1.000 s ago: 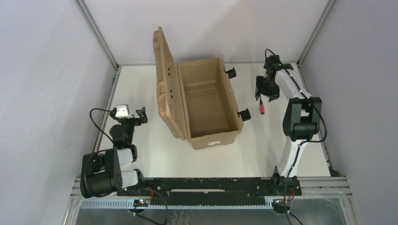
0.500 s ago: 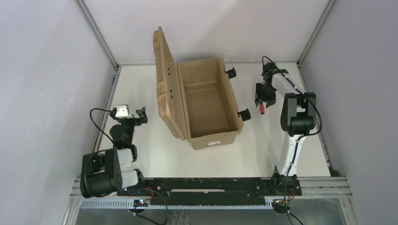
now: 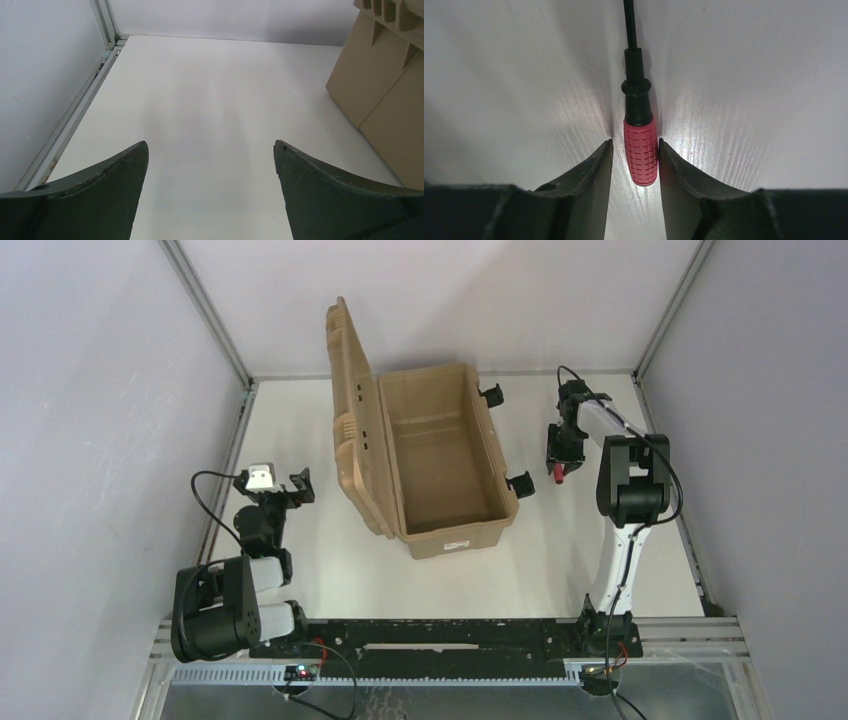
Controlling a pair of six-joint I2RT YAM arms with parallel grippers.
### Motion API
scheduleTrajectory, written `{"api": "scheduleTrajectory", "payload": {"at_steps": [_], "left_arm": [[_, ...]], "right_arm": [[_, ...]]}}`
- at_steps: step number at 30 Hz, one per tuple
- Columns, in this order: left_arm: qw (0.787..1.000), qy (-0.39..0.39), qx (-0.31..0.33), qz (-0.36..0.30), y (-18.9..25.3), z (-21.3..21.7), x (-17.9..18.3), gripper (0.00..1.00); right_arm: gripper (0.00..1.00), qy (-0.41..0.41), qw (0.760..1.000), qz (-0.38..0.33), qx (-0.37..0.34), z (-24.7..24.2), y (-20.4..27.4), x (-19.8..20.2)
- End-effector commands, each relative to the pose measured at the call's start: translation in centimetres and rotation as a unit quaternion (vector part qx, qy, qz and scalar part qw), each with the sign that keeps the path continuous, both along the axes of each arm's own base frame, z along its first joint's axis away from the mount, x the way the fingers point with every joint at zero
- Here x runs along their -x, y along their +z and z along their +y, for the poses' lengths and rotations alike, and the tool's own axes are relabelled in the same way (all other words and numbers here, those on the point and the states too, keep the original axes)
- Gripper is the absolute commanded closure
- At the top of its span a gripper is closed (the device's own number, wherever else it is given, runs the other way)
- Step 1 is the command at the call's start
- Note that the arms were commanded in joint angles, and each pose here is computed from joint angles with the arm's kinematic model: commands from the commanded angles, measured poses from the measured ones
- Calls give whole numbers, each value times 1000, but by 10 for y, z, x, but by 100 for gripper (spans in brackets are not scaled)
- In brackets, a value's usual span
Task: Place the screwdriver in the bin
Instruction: Pick up the screwdriver from the center of the board.
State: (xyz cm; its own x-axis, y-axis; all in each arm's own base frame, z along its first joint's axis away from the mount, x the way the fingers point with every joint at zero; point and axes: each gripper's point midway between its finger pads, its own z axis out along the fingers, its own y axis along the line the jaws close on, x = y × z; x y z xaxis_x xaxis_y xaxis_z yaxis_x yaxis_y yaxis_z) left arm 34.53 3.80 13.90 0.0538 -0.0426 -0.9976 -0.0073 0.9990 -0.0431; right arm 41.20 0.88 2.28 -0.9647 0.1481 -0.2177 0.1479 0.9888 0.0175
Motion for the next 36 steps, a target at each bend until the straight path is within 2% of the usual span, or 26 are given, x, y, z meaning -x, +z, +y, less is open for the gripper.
{"api": "scheduleTrajectory", "payload": {"at_steps": [1, 9, 15, 20, 26, 36], "left_arm": [[1000, -1, 2, -14, 5, -1, 2, 0], [1000, -1, 2, -14, 5, 0, 2, 0], [1000, -2, 3, -14, 5, -1, 3, 0], [1000, -1, 2, -13, 5, -1, 3, 0], [1000, -2, 2, -13, 4, -1, 3, 0], [1000, -1, 2, -14, 5, 0, 2, 0]], "right_arm": [[55, -8, 1000, 2, 5, -4, -8, -2], [63, -10, 1000, 10, 12, -6, -14, 1], [83, -21, 1000, 10, 9, -15, -13, 2], [92, -22, 1000, 5, 2, -15, -8, 3], [97, -22, 999, -16, -40, -7, 10, 0], [98, -15, 987, -58, -150, 15, 45, -8]]}}
